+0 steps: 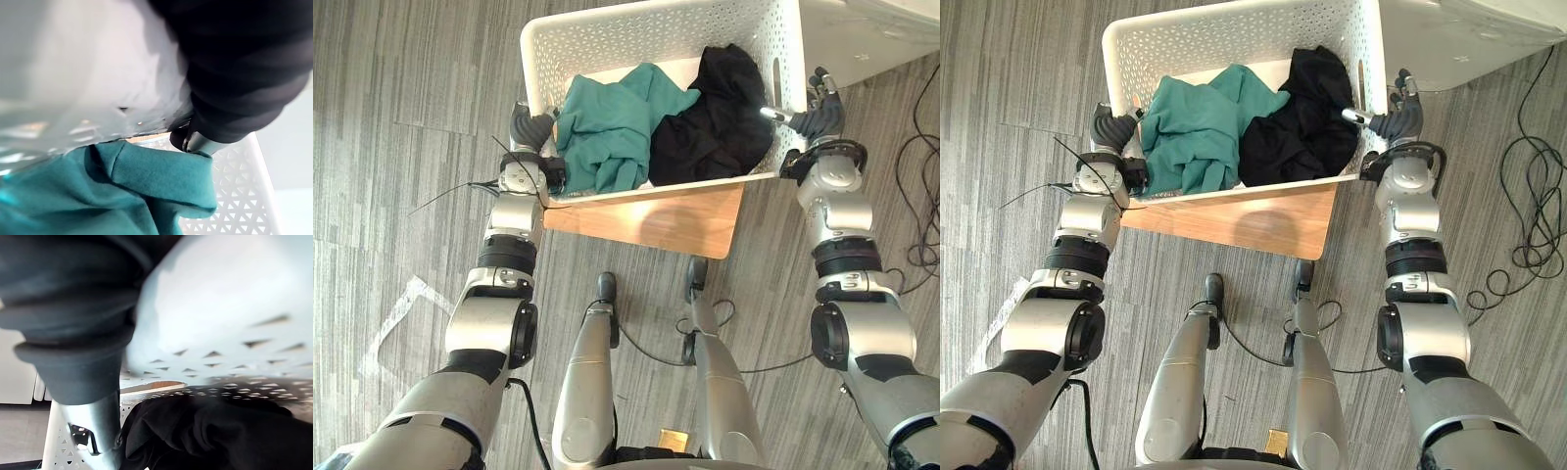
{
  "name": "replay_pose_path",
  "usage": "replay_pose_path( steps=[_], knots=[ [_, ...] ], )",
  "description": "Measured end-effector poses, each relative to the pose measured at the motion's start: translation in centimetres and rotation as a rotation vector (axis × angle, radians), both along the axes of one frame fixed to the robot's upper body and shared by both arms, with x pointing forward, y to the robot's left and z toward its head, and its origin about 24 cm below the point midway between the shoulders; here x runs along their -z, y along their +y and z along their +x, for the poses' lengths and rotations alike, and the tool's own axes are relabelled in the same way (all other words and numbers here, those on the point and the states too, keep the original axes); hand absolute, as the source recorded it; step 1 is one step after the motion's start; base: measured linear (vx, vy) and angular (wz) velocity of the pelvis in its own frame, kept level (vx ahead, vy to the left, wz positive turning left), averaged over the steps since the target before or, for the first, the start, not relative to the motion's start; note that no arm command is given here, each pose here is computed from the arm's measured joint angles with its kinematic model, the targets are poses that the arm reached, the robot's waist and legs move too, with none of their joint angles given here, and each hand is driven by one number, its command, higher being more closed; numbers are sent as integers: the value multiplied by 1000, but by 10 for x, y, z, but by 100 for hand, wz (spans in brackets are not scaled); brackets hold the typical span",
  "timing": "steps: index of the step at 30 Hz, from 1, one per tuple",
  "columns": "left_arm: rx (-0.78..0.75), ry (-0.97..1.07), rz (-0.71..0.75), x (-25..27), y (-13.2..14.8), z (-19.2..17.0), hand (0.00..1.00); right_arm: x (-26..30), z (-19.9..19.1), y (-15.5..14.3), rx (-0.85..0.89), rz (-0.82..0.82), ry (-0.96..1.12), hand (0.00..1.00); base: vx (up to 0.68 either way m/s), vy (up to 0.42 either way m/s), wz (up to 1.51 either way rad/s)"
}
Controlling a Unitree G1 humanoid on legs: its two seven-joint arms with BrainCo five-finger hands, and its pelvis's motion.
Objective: Pick up the laundry basket with both hands and put the clothes into the washing machine.
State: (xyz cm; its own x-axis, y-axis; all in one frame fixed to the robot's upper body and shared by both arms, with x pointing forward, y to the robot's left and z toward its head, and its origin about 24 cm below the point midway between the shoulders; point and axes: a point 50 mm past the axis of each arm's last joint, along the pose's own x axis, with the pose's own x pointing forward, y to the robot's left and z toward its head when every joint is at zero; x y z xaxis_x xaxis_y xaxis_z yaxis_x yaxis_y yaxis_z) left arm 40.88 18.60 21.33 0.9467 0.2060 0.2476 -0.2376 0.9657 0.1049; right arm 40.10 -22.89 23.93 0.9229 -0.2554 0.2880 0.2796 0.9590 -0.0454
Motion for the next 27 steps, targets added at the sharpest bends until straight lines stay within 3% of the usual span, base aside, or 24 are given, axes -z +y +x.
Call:
replay_pose_path(
  steps=[2, 3, 15, 27],
  knots=[
    [11, -20, 11, -5, -5, 0, 100, -5, 0, -5, 1, -13, -6, 0, -37, -23, 17],
    [11, -27, 16, -6, -5, 0, 100, -7, 1, -5, 2, -16, -12, 100, -35, -15, 7],
    [16, -31, 15, -10, -2, 1, 100, -2, 3, -1, -42, -90, 7, 100, -16, -10, 1],
    [-17, 49, 51, 29, 6, -7, 100, 52, -17, 3, -47, -143, 65, 100, 5, -11, 0]
  ],
)
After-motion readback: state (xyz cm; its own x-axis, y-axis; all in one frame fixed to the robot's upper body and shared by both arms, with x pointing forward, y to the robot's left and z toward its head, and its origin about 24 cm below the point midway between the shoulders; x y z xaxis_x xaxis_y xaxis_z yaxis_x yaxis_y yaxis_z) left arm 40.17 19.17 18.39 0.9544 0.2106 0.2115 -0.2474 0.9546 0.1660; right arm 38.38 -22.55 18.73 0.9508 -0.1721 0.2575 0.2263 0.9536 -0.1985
